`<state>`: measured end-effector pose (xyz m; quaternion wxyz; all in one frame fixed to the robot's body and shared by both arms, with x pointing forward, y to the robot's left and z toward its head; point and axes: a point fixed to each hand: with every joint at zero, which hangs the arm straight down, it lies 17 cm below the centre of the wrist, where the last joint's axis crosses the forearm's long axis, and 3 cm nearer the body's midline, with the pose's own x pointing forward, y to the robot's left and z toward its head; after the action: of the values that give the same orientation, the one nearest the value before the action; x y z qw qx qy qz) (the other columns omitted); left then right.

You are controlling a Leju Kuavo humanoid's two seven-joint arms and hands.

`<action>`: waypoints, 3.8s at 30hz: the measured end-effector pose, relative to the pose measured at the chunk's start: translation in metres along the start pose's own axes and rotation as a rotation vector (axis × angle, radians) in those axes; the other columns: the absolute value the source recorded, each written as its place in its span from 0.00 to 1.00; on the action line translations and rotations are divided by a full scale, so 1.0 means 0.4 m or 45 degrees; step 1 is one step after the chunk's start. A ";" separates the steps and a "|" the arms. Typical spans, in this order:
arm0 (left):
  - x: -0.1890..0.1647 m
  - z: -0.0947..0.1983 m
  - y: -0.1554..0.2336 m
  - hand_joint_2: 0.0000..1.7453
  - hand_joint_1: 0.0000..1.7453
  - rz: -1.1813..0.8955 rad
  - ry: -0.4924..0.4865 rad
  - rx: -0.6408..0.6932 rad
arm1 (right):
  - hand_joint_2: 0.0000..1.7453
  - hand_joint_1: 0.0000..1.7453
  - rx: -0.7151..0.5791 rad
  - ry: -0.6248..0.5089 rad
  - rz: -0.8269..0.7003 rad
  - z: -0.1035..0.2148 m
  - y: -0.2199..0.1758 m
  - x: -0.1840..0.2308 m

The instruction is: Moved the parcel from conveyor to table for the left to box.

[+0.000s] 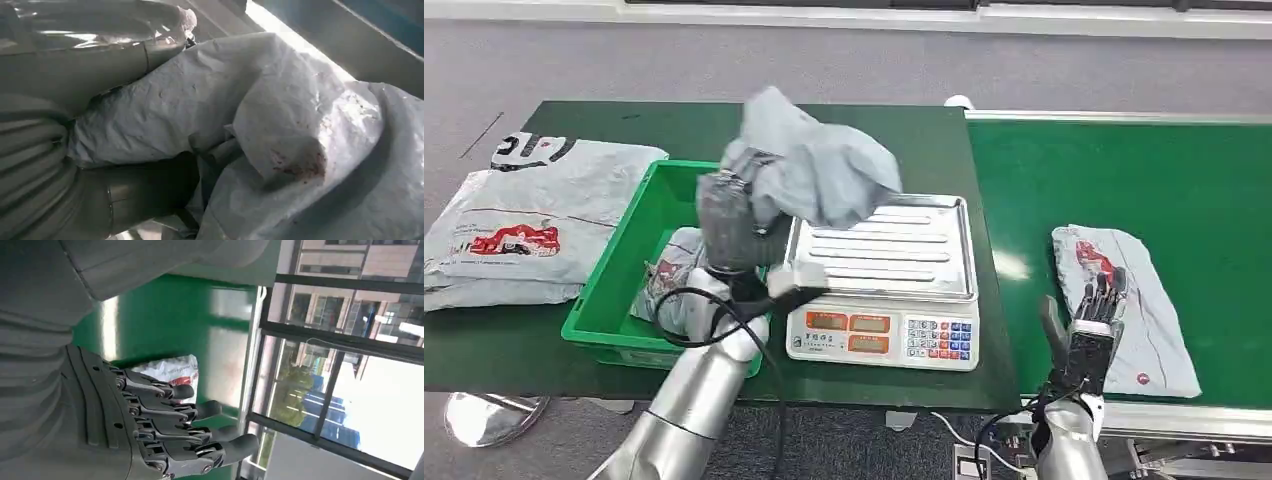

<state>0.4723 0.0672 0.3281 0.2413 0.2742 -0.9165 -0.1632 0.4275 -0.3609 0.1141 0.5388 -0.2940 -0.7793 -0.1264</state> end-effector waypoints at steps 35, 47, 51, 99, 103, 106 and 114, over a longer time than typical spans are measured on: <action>-0.590 0.268 -0.050 1.00 1.00 -0.593 1.004 -0.825 | 1.00 0.00 0.025 0.017 0.009 0.002 -0.004 0.001; -0.580 0.445 -0.183 1.00 1.00 -0.489 1.055 -1.251 | 1.00 0.00 -0.002 -0.002 0.045 -0.016 -0.064 0.010; -0.561 0.423 -0.196 1.00 1.00 -0.422 1.007 -1.191 | 1.00 0.00 -0.021 -0.002 0.049 -0.017 -0.079 0.011; 0.104 0.029 -0.236 0.00 0.00 1.236 0.561 -0.393 | 1.00 0.00 -0.091 0.485 0.625 0.083 -0.371 -0.267; 0.184 0.026 -0.238 0.00 0.00 1.308 0.490 -0.463 | 1.00 0.00 0.016 0.582 0.704 0.107 -0.393 -0.322; 0.231 0.021 -0.227 0.00 0.00 1.381 0.433 -0.498 | 1.00 0.00 0.176 0.696 0.786 0.133 -0.380 -0.375; 0.327 0.004 -0.212 0.00 0.00 1.526 0.382 -0.598 | 1.00 0.00 0.440 0.802 0.959 0.109 -0.359 -0.448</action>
<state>0.4113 -0.0762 0.3364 0.4687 -0.3236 -0.8070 -0.1561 0.3532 -0.5103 -0.0491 0.7959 -0.4086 -0.4291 0.1244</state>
